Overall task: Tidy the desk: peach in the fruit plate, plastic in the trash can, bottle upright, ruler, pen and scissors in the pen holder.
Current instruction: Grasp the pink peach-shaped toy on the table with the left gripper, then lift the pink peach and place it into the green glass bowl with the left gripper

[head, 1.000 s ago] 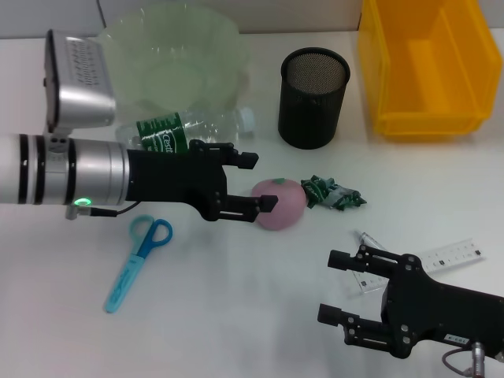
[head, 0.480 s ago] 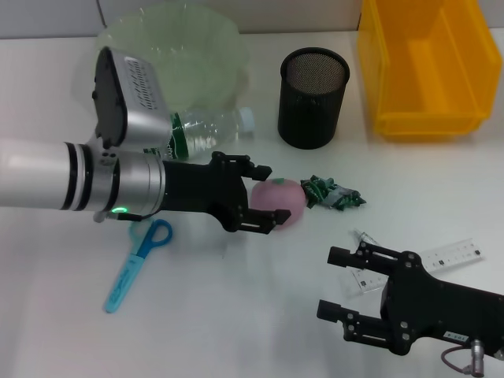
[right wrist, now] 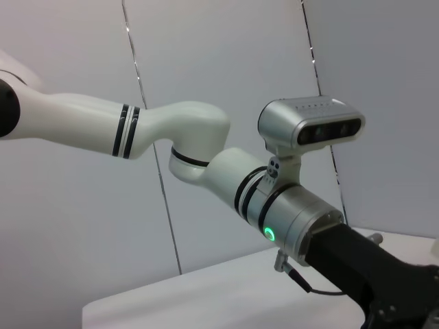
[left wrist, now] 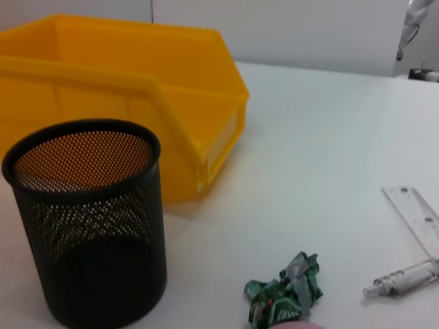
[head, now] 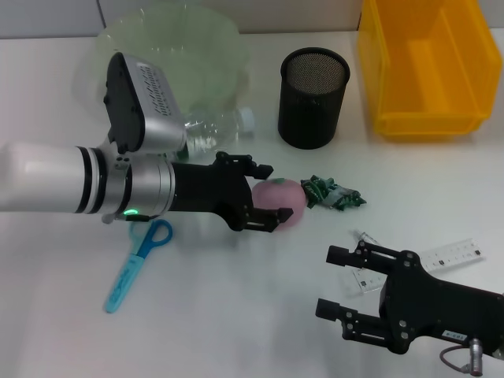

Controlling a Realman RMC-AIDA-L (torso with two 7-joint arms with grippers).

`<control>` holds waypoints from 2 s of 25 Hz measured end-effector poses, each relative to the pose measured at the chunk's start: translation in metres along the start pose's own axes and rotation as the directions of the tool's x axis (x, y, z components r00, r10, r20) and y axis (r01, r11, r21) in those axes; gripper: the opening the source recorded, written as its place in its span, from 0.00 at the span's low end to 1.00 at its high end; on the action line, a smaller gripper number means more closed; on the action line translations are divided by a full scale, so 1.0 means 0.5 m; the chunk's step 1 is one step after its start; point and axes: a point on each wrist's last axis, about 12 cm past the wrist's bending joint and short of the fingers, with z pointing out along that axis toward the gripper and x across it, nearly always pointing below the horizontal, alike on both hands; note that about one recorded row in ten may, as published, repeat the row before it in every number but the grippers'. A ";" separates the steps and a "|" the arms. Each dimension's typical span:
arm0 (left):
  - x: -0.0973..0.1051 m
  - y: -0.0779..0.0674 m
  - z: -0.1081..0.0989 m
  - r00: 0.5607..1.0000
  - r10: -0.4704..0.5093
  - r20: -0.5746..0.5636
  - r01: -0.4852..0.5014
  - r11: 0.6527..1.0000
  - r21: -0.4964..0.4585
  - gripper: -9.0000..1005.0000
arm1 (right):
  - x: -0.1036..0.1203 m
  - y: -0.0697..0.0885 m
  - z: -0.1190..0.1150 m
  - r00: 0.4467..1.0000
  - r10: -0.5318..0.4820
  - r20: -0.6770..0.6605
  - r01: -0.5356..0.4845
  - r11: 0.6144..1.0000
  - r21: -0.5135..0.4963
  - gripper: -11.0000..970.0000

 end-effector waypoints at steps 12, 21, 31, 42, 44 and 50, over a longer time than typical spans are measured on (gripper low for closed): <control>0.009 0.002 0.005 1.000 -0.014 -0.018 0.014 0.999 -0.031 0.71 | -0.004 -0.005 0.002 1.000 -0.006 0.005 0.006 1.000 0.005 0.73; 0.009 0.002 0.006 1.000 -0.011 -0.021 0.011 0.999 -0.032 0.48 | -0.008 -0.016 0.006 1.000 -0.014 0.003 0.014 1.000 0.015 0.73; 0.002 0.022 -0.015 0.998 -0.054 0.040 0.057 0.995 -0.078 0.16 | -0.010 -0.022 0.011 1.000 -0.016 -0.004 0.016 1.000 0.017 0.73; -0.049 0.058 -0.083 0.960 -0.079 0.269 0.122 0.982 -0.147 0.09 | -0.011 -0.023 0.010 1.000 -0.018 0.003 0.018 0.999 0.028 0.73; -0.050 0.071 -0.093 0.949 -0.094 0.300 0.156 0.970 -0.188 0.07 | -0.010 -0.022 0.011 1.000 -0.016 0.004 0.016 0.999 0.028 0.73; -0.037 0.130 -0.116 0.945 -0.085 0.316 0.224 0.872 -0.436 0.06 | -0.009 -0.020 0.013 1.000 -0.011 0.007 0.011 1.000 0.025 0.73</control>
